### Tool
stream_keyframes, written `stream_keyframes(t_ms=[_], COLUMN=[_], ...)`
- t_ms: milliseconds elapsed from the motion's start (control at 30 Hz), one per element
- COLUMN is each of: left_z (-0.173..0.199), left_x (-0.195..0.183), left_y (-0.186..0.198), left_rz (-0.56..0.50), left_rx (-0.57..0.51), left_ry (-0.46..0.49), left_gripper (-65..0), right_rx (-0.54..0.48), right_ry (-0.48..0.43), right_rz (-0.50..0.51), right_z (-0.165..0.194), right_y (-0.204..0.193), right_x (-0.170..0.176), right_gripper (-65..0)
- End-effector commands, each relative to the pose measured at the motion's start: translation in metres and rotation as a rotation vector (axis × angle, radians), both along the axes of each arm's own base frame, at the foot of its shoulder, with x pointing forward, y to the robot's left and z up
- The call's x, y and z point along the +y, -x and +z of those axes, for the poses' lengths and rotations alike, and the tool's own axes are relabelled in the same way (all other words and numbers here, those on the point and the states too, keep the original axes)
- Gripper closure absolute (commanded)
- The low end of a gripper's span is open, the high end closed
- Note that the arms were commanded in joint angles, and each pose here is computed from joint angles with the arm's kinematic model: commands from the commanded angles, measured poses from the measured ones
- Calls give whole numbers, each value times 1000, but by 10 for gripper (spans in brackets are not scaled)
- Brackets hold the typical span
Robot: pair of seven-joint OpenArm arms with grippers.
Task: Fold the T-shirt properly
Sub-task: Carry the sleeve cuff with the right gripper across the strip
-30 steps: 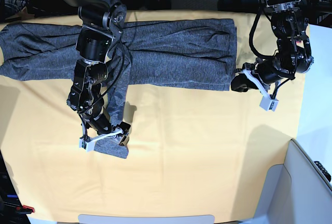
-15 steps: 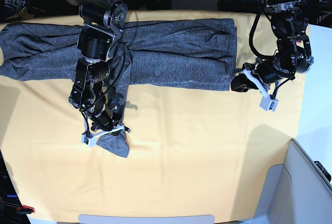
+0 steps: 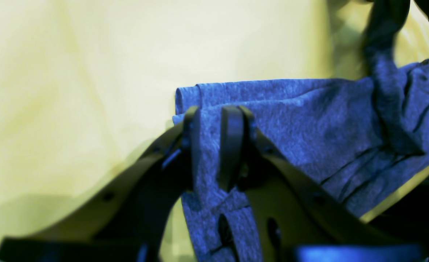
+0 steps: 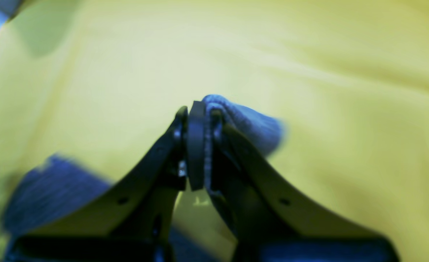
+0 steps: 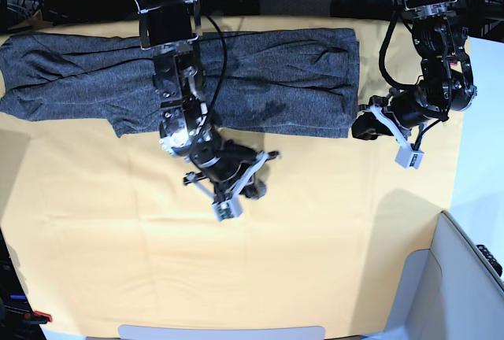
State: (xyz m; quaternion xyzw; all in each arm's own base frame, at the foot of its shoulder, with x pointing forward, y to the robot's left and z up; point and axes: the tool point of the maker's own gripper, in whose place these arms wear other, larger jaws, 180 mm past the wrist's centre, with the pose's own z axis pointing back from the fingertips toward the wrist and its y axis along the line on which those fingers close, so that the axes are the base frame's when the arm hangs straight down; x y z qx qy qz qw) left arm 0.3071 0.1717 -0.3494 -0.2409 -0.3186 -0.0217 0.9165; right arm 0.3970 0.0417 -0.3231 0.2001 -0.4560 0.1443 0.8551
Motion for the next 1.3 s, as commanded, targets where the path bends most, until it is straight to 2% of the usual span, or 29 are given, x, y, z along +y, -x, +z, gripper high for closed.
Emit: stream_keyframes(t_ms=[0, 133, 367, 733, 1000, 1133, 1267], left_z=[14, 14, 10, 20, 25, 26, 27], left_x=[1, 4, 4, 13, 26, 33, 33], left_y=[-9, -9, -8, -17, -19, -19, -19], left_rz=[-4, 2, 4, 12, 14, 15, 15], left_rx=[-50, -50, -39, -66, -71, -72, -73], left_ry=[4, 1, 6, -15, -52, -70, -72], left_gripper=[-86, -86, -86, -88, -92, -136, -173], right_rx=[-62, -101, -178, -111, 2, 89, 101], right_ry=[-15, -18, -13, -11, 71, 109, 107], right_rz=[10, 48, 157, 251, 269, 287, 291], right_z=[21, 38, 62, 39, -2, -14, -15], right_y=[-1, 31, 83, 126, 132, 140, 143], right_x=[11, 49, 84, 109, 108, 111, 113], right_gripper=[0, 0, 0, 0, -2, -83, -185])
